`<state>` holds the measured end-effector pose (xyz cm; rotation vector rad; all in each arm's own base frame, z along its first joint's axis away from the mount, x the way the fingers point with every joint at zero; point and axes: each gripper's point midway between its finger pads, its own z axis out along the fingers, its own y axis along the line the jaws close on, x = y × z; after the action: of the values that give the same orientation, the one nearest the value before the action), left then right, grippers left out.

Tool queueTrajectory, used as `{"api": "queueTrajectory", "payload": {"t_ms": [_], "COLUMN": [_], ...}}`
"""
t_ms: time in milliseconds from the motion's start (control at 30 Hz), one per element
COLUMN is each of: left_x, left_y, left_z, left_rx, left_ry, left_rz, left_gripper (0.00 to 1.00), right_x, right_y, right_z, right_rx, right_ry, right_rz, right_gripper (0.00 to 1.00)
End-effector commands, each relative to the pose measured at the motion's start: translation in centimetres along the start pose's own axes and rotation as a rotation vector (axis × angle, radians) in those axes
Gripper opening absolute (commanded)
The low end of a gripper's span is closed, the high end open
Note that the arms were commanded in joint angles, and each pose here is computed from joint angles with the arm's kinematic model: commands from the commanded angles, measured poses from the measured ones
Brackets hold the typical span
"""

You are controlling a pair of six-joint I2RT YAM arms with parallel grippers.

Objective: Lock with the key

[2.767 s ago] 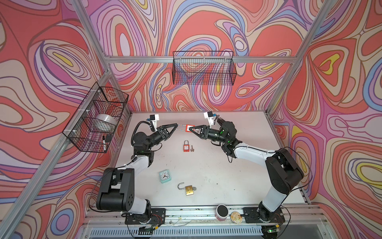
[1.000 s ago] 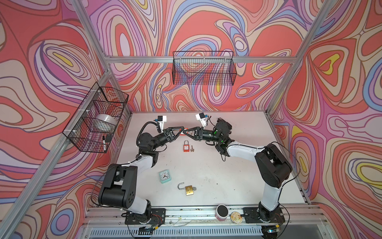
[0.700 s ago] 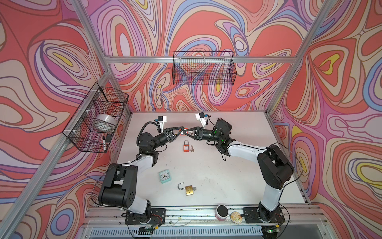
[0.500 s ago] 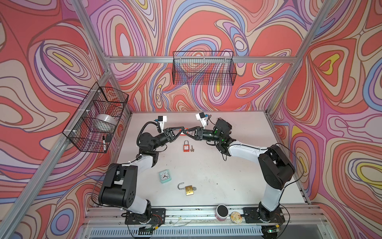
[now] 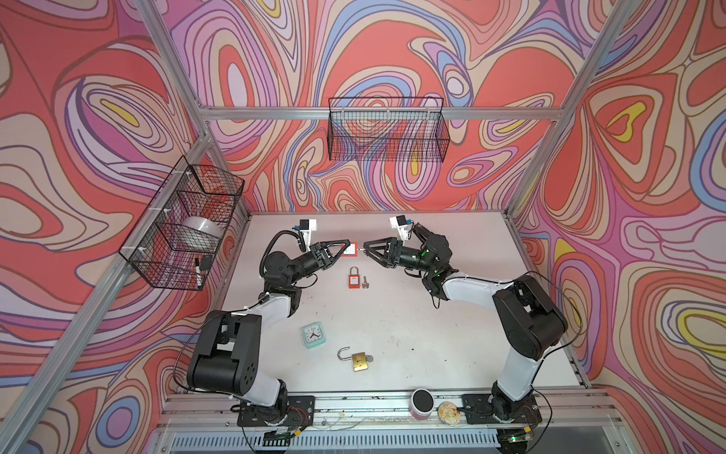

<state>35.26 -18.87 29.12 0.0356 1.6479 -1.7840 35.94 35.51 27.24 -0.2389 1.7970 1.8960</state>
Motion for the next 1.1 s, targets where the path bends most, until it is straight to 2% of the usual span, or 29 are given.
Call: {"api": "queueTrajectory", "payload": {"t_ms": [0,100,233,400,533,633,833,1067], "left_x": [-0.7,-0.8,-1.0,-0.9,-0.9,-1.0,-0.9,-1.0], "left_y": [-2.7,-2.7,-2.8,-2.7,-2.5,-2.6,-2.8,-2.9], "left_z": [0.1,0.2,0.2,0.2,0.2,0.2,0.2,0.2], "left_rx": [0.068,0.067,0.069,0.068,0.065,0.067,0.069,0.071], "left_ry": [-0.013,-0.016,-0.021,-0.016,-0.017,-0.018,-0.019,-0.019], "left_rz": [0.092,0.091,0.093,0.09,0.085,0.087,0.089,0.087], "left_gripper": [0.0,0.0,0.0,0.0,0.0,0.0,0.0,0.0], "right_x": [0.5,1.4,2.7,3.3,3.8,4.0,2.4,0.1], "right_y": [-0.3,-3.0,-6.2,-6.7,-7.6,-7.2,-2.6,-1.8], "right_z": [0.1,0.1,-1.0,-2.6,-4.0,-4.1,-3.3,-4.1], "right_rx": [0.058,0.178,0.449,0.521,0.615,0.603,0.461,0.522], "right_ry": [0.037,0.082,0.187,0.191,0.226,0.237,0.151,0.125], "right_rz": [-0.027,-0.013,-0.065,-0.178,-0.199,-0.221,-0.31,-0.341], "right_gripper": [0.87,0.87,0.87,0.87,0.87,0.87,0.88,0.9]}}
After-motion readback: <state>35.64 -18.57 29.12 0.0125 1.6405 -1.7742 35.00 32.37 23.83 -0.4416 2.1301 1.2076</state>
